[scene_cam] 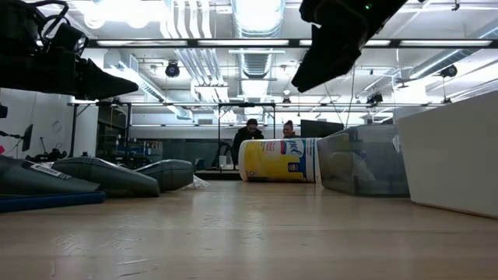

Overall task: Pick & Place Travel size toiletries
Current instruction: Put the right cotton pack into the top black bin

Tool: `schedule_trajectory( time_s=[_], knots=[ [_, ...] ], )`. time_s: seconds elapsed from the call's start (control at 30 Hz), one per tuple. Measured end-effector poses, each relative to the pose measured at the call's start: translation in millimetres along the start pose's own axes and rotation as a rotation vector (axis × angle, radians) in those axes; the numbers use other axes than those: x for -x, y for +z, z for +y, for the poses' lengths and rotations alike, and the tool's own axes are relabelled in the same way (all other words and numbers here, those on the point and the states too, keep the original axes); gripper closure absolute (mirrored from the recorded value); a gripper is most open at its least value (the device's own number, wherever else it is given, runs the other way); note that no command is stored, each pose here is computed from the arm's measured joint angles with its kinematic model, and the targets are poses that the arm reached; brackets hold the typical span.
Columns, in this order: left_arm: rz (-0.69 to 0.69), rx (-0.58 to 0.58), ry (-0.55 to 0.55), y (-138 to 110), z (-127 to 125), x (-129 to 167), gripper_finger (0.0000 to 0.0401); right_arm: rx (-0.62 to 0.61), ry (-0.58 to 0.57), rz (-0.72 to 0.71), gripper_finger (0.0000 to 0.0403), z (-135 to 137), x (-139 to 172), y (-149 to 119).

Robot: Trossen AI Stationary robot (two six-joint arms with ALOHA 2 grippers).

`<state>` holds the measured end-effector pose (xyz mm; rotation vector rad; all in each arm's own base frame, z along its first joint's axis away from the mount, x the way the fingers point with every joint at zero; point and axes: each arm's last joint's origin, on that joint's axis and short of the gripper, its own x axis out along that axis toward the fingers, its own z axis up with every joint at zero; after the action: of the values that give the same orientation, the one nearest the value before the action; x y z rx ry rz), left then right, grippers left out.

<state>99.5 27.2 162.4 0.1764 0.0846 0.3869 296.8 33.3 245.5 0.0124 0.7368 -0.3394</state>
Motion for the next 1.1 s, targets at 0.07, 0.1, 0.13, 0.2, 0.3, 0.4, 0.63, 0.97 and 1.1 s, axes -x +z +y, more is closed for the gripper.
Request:
schedule_trajectory(
  time_s=[0.07, 0.1, 0.13, 0.2, 0.3, 0.4, 0.63, 0.97, 1.1],
  knots=[
    [0.000, 0.000, 0.000, 0.0, 0.0, 0.0, 0.0211, 0.045, 0.004, -0.019, 0.0085, 0.5, 0.0, 1.7],
    [0.000, 0.000, 0.000, 0.0, 0.0, 0.0, 0.0211, 0.065, 0.006, -0.030, 0.0085, 0.7, -0.4, 2.2],
    [0.000, 0.000, 0.000, 0.1, 0.0, 0.0, 0.0211, 0.086, 0.007, -0.033, 0.0085, 0.8, -0.8, 1.8],
    [-0.001, 0.000, 0.000, 0.1, 0.0, 0.0, 0.0211, 0.113, 0.009, -0.049, 0.0086, 1.2, -1.2, 2.6],
    [0.000, 0.000, 0.000, -0.1, 0.0, 0.0, 0.0211, 0.135, 0.015, -0.065, 0.0096, 1.6, -2.7, 1.4],
    [0.000, 0.000, 0.000, 0.0, 0.0, 0.0, 0.0211, 0.168, 0.082, -0.053, 0.0109, 3.2, -4.4, -2.1],
    [0.000, 0.000, 0.000, -0.1, 0.0, 0.0, 0.0211, 0.180, 0.265, -0.002, 0.0141, 8.0, -7.0, -12.3],
    [-0.002, 0.002, 0.000, 0.2, 0.0, 0.0, 0.0211, 0.138, 0.277, 0.008, 0.0180, 6.2, -8.1, -12.4],
    [-0.004, 0.057, 0.000, 0.3, 0.0, 0.0, 0.0211, 0.096, 0.267, 0.014, 0.0190, 2.9, -9.5, -11.7]
  ],
)
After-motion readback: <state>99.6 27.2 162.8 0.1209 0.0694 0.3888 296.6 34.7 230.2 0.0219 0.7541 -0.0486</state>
